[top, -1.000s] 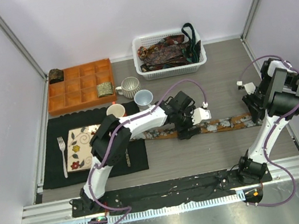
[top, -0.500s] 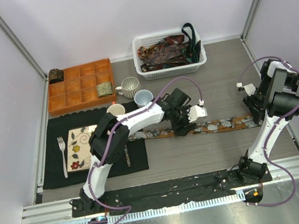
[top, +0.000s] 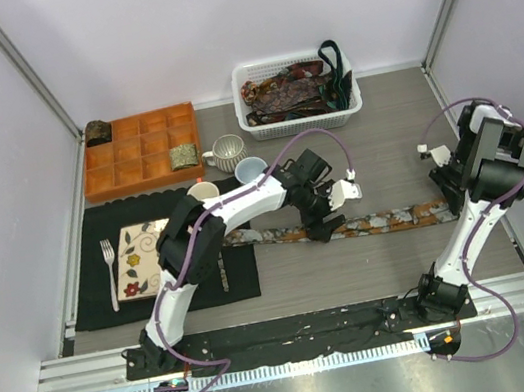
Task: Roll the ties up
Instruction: Flatten out the tie at the center of the board.
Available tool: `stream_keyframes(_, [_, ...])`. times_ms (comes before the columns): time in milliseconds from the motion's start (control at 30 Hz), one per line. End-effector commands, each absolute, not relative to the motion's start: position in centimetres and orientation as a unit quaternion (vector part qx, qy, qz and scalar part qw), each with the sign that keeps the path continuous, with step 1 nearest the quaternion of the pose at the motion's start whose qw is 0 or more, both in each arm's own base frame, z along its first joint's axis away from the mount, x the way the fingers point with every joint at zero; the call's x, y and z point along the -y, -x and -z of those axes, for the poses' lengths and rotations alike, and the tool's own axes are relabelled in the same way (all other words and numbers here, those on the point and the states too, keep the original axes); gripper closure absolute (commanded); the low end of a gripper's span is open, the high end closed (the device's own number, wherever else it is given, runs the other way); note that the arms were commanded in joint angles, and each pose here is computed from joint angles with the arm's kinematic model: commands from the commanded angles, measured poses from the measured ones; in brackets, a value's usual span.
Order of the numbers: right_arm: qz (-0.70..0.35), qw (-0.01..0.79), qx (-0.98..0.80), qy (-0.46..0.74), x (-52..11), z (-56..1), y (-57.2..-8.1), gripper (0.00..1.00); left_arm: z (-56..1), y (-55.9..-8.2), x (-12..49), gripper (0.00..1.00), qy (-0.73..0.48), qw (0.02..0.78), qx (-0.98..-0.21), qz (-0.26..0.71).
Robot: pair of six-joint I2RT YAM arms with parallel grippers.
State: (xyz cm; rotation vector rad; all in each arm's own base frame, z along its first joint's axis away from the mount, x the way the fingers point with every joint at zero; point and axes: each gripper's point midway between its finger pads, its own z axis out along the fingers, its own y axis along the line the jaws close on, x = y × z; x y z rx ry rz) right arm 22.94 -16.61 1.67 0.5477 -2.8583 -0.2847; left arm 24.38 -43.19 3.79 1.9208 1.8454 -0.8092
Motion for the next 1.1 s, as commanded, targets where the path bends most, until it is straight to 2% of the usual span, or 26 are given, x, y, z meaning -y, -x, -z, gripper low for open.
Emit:
stream_keyframes(0, [0.029, 0.064, 0.978, -0.194, 20.9, 0.8, -26.4, 0.52, -6.8, -25.5, 43.5, 0.16, -0.662, 0.220, -0.655, 0.291])
stream_keyframes(67, [0.019, 0.065, 0.980, -0.189, 22.0, 0.9, -26.8, 0.52, -8.7, -26.2, 42.9, 0.11, -0.648, 0.250, -0.659, 0.289])
stream_keyframes(100, [0.015, 0.065, 0.981, -0.181, 22.8, 0.9, -26.7, 0.52, -9.5, -26.9, 42.3, 0.05, -0.641, 0.266, -0.662, 0.283])
stream_keyframes(200, [-0.006, 0.056, 0.984, -0.171, 25.0, 0.7, -27.8, 0.52, -12.4, -27.5, 40.8, 0.00, -0.622, 0.316, -0.660, 0.278])
stream_keyframes(333, [-0.037, 0.044, 0.986, -0.159, 27.8, -0.1, -29.1, 0.52, -16.4, -28.3, 38.0, 0.00, -0.592, 0.394, -0.655, 0.257])
stream_keyframes(367, [-0.050, 0.033, 0.986, -0.157, 28.6, -0.6, -29.9, 0.52, -15.6, -27.8, 37.0, 0.00, -0.583, 0.395, -0.664, 0.250])
stream_keyframes(433, [-0.059, 0.022, 0.986, -0.157, 29.0, -1.4, -30.6, 0.51, -20.0, -28.1, 36.2, 0.00, -0.557, 0.470, -0.641, 0.241])
stream_keyframes(467, [-0.065, 0.008, 0.985, -0.160, 29.1, -2.7, -31.0, 0.48, -18.9, -27.4, 35.3, 0.00, -0.552, 0.469, -0.646, 0.240])
stream_keyframes(500, [-0.064, -0.002, 0.985, -0.162, 28.9, -3.4, -31.2, 0.46, -20.6, -27.0, 34.9, 0.00, -0.544, 0.493, -0.634, 0.244])
stream_keyframes(567, [-0.042, -0.025, 0.985, -0.166, 27.6, -4.8, -31.2, 0.39, -19.5, -26.2, 34.3, 0.00, -0.543, 0.480, -0.644, 0.245])
stream_keyframes(600, [-0.050, -0.039, 0.984, -0.166, 27.4, -6.6, -31.2, 0.28, -19.3, -26.0, 34.2, 0.00, -0.550, 0.472, -0.645, 0.242])
stream_keyframes(667, [-0.023, -0.083, 0.982, -0.168, 25.5, -8.3, -31.6, 0.16, -17.4, -25.1, 33.3, 0.00, -0.562, 0.414, -0.676, 0.236])
stream_keyframes(700, [-0.033, -0.112, 0.978, -0.171, 24.9, -10.6, -31.8, 0.06, -19.0, -25.6, 33.5, 0.00, -0.558, 0.415, -0.677, 0.241])
stream_keyframes(733, [-0.024, -0.132, 0.976, -0.171, 24.1, -11.6, -32.0, 0.02, -18.8, -25.4, 33.3, 0.00, -0.553, 0.397, -0.687, 0.255])
stream_keyframes(800, [-0.031, -0.172, 0.969, -0.173, 23.0, -14.6, -32.1, 0.00, -19.9, -26.1, 33.2, 0.00, -0.521, 0.417, -0.688, 0.285])
stream_keyframes(833, [-0.028, -0.183, 0.968, -0.172, 22.5, -15.4, -32.0, 0.00, -22.4, -26.7, 33.6, 0.00, -0.506, 0.466, -0.664, 0.292])
stream_keyframes(933, [-0.023, -0.254, 0.950, -0.180, 20.2, -20.1, -32.9, 0.00, -25.9, -27.5, 33.7, 0.00, -0.479, 0.535, -0.632, 0.293])
stream_keyframes(1067, [0.034, -0.420, 0.899, -0.120, 15.7, -26.9, -36.0, 0.00, -26.9, -28.6, 34.3, 0.00, -0.458, 0.531, -0.649, 0.294])
